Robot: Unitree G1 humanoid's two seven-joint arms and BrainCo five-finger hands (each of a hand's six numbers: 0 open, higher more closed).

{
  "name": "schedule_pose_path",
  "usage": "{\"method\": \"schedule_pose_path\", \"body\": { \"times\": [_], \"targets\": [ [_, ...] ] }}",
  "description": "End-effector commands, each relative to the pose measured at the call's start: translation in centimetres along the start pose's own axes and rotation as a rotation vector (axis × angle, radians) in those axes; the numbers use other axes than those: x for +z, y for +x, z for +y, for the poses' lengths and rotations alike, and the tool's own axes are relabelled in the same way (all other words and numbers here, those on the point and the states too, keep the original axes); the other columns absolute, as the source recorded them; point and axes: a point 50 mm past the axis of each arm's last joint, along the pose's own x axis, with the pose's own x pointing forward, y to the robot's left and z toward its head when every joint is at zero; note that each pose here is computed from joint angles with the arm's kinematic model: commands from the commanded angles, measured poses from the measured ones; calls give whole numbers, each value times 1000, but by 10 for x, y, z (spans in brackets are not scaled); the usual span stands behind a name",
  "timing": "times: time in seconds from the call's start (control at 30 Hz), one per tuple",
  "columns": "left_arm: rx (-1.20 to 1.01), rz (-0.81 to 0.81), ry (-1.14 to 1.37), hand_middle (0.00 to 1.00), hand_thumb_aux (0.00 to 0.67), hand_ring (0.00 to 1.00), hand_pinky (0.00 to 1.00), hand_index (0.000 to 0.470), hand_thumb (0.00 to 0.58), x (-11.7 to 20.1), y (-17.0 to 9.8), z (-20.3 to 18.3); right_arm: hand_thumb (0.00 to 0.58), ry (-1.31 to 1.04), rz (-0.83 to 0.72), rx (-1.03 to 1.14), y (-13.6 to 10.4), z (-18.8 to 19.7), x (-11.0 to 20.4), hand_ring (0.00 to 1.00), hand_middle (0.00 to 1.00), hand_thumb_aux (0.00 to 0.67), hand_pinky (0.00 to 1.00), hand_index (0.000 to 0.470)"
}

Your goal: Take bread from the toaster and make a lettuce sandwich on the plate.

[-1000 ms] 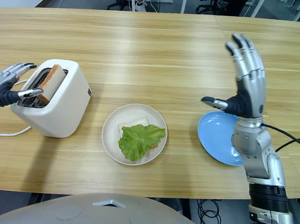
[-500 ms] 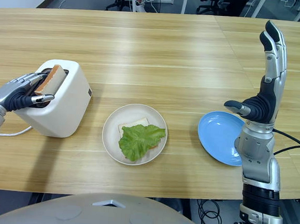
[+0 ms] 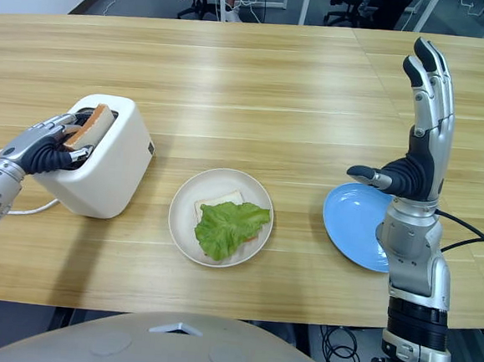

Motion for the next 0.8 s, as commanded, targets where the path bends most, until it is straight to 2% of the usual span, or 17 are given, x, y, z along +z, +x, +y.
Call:
{"method": "schedule_pose_path", "body": {
  "times": [0.03,0.07,0.43,0.8],
  "targets": [
    [31,-49,-88,0,670,0,0,460,580,7,4,-2,0,-8,-6,21,-1,3,0,0,0,0,0,0],
    [53,-58,-101,1000,670,1000,1000,460,580,7,4,1,0,-8,-8,25,-1,4,0,0,0,0,0,0],
    [396,-154,-137,1000,670,1000,1000,460,580,18,4,51,0,-13,-8,43,-3,7,-1,0,0,0,0,0],
    [578,-266,-142,1000,670,1000,1000,460,580,33,-6,84,0,-10,-3,36,-4,8,-2,0,0,0,0,0]
  ]
}}
